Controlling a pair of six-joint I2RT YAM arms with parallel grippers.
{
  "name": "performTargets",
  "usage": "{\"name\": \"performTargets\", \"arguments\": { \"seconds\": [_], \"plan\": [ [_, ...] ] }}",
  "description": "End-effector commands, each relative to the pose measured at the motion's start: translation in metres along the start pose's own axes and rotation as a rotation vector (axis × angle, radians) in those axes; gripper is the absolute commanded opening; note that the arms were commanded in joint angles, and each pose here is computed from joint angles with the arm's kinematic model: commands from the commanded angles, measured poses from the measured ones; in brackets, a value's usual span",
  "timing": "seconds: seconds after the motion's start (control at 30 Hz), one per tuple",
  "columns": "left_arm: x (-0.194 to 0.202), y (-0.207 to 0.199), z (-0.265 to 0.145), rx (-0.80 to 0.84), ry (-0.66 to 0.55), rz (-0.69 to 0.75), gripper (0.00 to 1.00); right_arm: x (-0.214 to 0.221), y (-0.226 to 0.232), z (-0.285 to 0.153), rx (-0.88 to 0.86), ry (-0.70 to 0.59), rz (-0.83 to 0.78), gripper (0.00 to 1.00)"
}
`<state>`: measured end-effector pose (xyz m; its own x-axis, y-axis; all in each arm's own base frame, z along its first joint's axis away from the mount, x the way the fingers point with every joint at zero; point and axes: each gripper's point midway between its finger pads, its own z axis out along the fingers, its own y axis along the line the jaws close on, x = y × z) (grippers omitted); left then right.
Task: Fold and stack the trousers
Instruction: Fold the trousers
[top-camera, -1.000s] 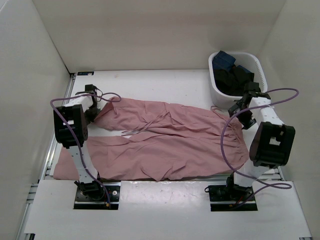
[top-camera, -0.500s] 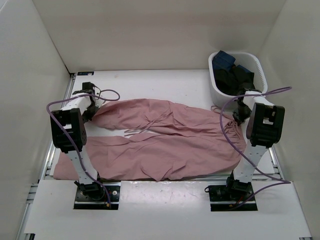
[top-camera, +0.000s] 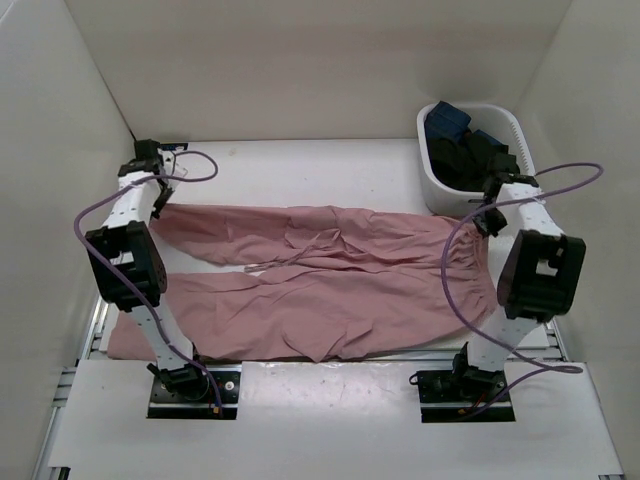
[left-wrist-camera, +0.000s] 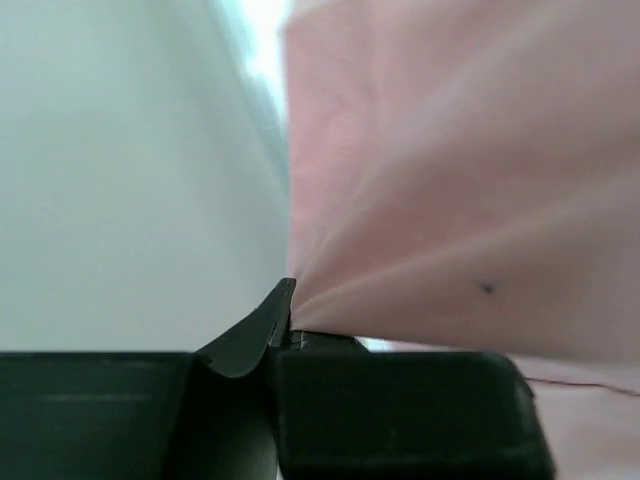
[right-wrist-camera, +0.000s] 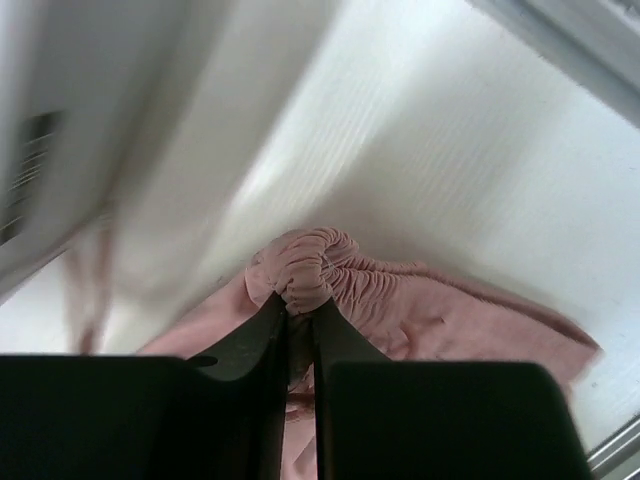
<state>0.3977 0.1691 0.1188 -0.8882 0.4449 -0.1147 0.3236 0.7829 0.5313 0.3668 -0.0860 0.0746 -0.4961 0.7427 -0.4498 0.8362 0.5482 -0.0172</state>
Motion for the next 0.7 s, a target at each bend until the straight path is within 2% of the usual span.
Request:
{"name": "performTargets", "arguments": {
  "seconds": [0.0,0.03,0.1,0.13,0.17,0.2,0.23,0.3,0.37,0.47,0.6,0.67],
  "plan": [
    [0.017,0.060,-0.053,-0.150,-0.020,-0.039,0.14,-0.019,-0.010,-0.047,-0.076,-0.087,-0.011,0.00],
    [0.032,0.080,-0.069,-0.197,-0.024,-0.079,0.14,-0.022,-0.013,-0.065,-0.118,-0.113,-0.005,0.00],
    [0.060,0.092,-0.080,-0.222,0.007,-0.088,0.14,-0.007,-0.031,-0.071,-0.103,-0.095,0.000,0.00],
    [0.089,0.093,-0.075,-0.211,0.051,-0.118,0.14,-0.005,-0.039,-0.089,-0.140,-0.119,0.027,0.00],
    [0.108,0.098,-0.092,-0.241,0.049,-0.143,0.14,0.001,-0.047,-0.093,-0.147,-0.125,0.039,0.00],
    [0.124,0.093,-0.093,-0.232,0.061,-0.147,0.14,0.022,-0.060,-0.085,-0.132,-0.091,0.035,0.00],
    [0.147,0.090,-0.093,-0.221,0.089,-0.152,0.14,0.027,-0.068,-0.099,-0.178,-0.115,0.075,0.00],
    [0.180,0.059,-0.094,-0.181,0.119,-0.130,0.14,0.043,-0.084,-0.108,-0.215,-0.129,0.117,0.00],
    [0.209,0.026,-0.093,-0.142,0.145,-0.099,0.14,0.081,-0.108,-0.091,-0.172,-0.053,0.147,0.00],
    [0.243,-0.011,-0.090,-0.111,0.183,-0.052,0.14,0.119,-0.141,-0.080,-0.122,-0.010,0.221,0.00],
    [0.277,-0.032,-0.083,-0.095,0.242,-0.015,0.14,0.150,-0.178,-0.082,-0.093,-0.002,0.304,0.00],
    [0.285,-0.034,-0.083,-0.087,0.249,-0.018,0.14,0.147,-0.188,-0.086,-0.091,-0.053,0.339,0.00]
  ]
}}
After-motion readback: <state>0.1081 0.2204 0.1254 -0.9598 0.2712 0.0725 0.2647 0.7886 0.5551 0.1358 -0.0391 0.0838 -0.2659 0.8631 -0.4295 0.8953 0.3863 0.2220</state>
